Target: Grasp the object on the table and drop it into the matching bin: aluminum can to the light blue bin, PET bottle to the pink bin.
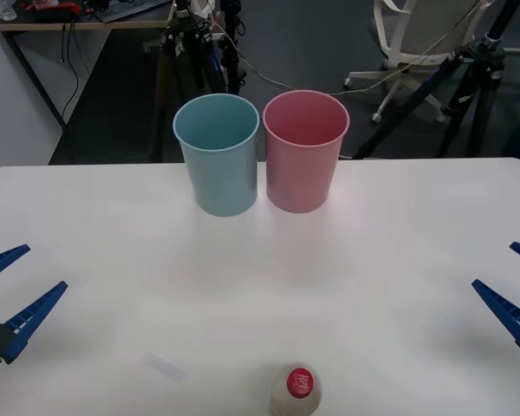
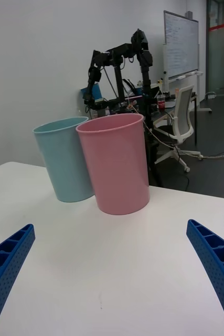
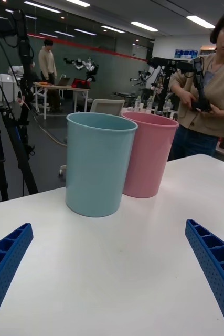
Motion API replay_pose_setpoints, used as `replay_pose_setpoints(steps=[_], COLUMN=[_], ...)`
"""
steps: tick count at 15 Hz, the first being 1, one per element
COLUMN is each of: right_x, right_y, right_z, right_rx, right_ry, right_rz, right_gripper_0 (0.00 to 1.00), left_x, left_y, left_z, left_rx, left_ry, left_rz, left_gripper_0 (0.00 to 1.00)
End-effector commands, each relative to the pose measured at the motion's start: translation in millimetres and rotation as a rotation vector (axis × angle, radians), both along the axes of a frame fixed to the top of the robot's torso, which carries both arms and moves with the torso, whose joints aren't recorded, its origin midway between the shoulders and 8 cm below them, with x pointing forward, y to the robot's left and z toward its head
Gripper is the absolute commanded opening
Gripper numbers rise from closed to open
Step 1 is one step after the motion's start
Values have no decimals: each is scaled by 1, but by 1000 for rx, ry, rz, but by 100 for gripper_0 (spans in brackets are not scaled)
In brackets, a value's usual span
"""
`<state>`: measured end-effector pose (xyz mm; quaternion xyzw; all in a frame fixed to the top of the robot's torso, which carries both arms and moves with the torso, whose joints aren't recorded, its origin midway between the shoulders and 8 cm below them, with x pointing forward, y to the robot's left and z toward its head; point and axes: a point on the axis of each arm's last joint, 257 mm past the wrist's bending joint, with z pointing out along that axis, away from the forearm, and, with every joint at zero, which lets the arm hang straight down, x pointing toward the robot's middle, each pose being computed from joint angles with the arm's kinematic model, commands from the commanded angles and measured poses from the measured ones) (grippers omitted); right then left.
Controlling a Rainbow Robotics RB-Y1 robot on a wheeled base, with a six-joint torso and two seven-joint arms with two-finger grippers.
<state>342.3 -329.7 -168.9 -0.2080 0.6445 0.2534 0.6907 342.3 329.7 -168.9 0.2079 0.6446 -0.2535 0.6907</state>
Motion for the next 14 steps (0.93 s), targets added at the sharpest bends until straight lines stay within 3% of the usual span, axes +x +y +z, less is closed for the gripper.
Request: replay_pose_setpoints(steps=[1, 2, 8, 9, 11, 14], right_x=[0, 3, -6, -8, -20, -41], right_y=[0, 12, 23, 25, 35, 47], right_z=[0, 3, 1, 0, -9, -18], right_rx=[0, 36, 18, -1, -97, -174], right_ry=[0, -21, -25, -36, -86, -128], right_rz=[0, 18, 60, 69, 106, 185], right_gripper_0=[100, 100, 100, 100, 100, 100], left_x=[0, 0, 0, 0, 0, 0], left_y=[0, 0, 0, 0, 0, 0], left_z=[0, 0, 0, 0, 0, 0], left_rx=[0, 0, 0, 0, 0, 0], left_ry=[0, 0, 0, 0, 0, 0], left_rz=[0, 0, 0, 0, 0, 0], left_gripper_0=[100, 100, 100, 100, 100, 100])
